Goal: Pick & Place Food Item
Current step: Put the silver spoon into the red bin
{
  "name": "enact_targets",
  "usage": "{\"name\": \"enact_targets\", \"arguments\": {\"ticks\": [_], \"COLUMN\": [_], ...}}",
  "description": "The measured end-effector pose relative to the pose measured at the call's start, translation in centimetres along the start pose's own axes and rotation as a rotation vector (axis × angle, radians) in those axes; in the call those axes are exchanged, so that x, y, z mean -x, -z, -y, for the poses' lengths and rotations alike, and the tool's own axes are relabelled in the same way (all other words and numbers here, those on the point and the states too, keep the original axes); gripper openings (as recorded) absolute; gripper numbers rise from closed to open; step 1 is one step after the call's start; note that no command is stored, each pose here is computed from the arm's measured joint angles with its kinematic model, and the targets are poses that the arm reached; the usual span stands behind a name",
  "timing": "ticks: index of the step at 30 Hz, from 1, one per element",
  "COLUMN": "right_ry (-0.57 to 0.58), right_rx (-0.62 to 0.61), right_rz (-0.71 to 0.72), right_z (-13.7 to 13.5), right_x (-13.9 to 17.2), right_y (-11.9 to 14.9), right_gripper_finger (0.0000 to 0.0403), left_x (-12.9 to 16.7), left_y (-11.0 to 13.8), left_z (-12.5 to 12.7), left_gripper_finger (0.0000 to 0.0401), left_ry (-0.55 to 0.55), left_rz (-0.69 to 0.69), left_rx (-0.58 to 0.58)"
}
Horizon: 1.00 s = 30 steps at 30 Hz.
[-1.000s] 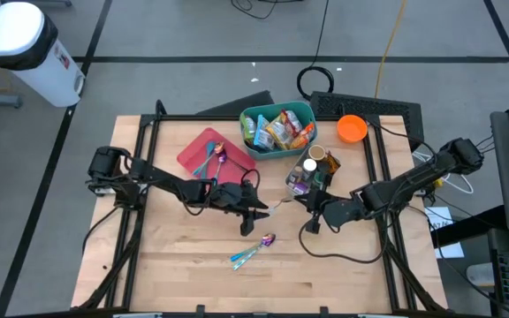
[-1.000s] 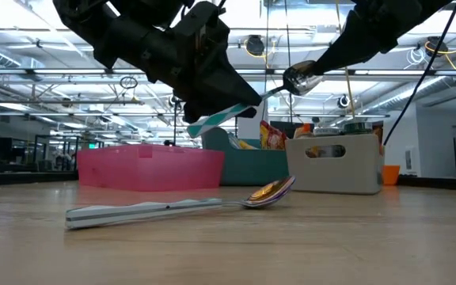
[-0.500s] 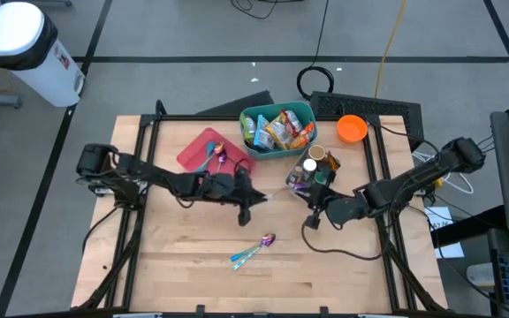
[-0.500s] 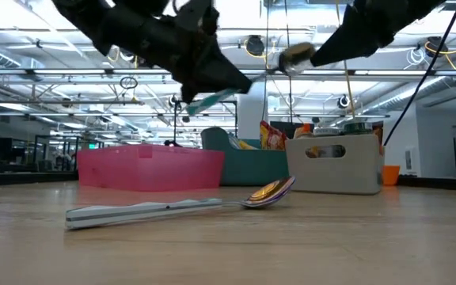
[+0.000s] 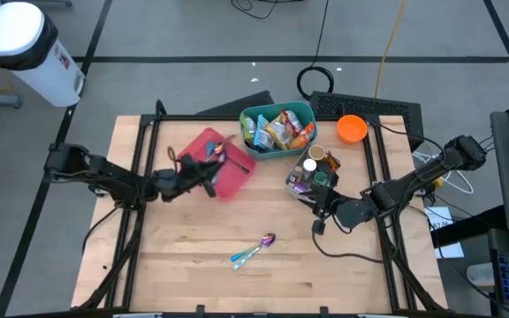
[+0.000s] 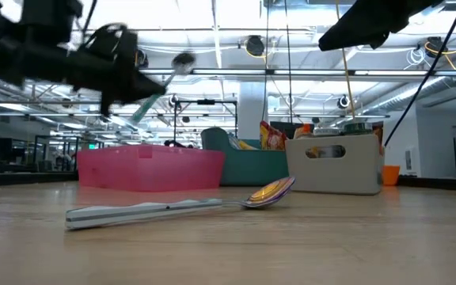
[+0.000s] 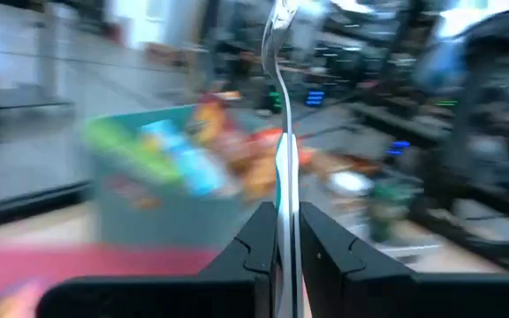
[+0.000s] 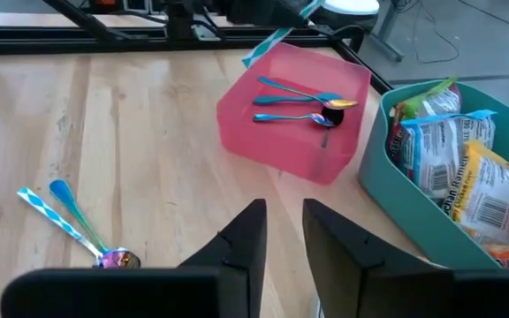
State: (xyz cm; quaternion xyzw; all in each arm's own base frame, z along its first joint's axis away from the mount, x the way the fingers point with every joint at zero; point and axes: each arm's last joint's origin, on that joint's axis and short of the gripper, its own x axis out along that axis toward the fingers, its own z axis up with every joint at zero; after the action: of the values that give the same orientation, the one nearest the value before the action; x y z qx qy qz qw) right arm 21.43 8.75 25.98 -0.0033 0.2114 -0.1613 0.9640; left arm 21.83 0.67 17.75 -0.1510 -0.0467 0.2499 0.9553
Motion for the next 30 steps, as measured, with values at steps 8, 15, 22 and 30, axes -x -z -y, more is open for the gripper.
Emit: {"name": "enact_targets", "arguments": {"ticks": [8, 15, 22, 30], "right_ry": [0.024, 0.026, 0.018, 0.017], "right_rx": [-0.016, -0.028, -0.021, -0.015], "right_rz": [0.0, 0.012, 0.036, 0.041], "right_z": [0.5, 0.5, 0.5, 0.5], "right_x": [-0.4, -0.6, -0.9, -0.9], "right_y": [-0.2, 0.2, 0.7, 0.6], "right_gripper_finger": [0.0064, 0.0064, 0.006, 0.0059], "left_x": [2.1, 1.9, 1.8, 1.8], "left_y": [2.3, 2.7, 3.1, 3.1], "left_z": [-3.8, -4.8, -5.5, -5.6], "left_gripper_finger": [0.0037, 0.0041, 0.0056, 0.0061], "left_ry": [-0.312, -0.376, -0.434, -0.413], "left_rz": [0.013, -0.017, -0.036, -0.054], "left_rx": [0.011, 0.071, 0.116, 0.133]}}
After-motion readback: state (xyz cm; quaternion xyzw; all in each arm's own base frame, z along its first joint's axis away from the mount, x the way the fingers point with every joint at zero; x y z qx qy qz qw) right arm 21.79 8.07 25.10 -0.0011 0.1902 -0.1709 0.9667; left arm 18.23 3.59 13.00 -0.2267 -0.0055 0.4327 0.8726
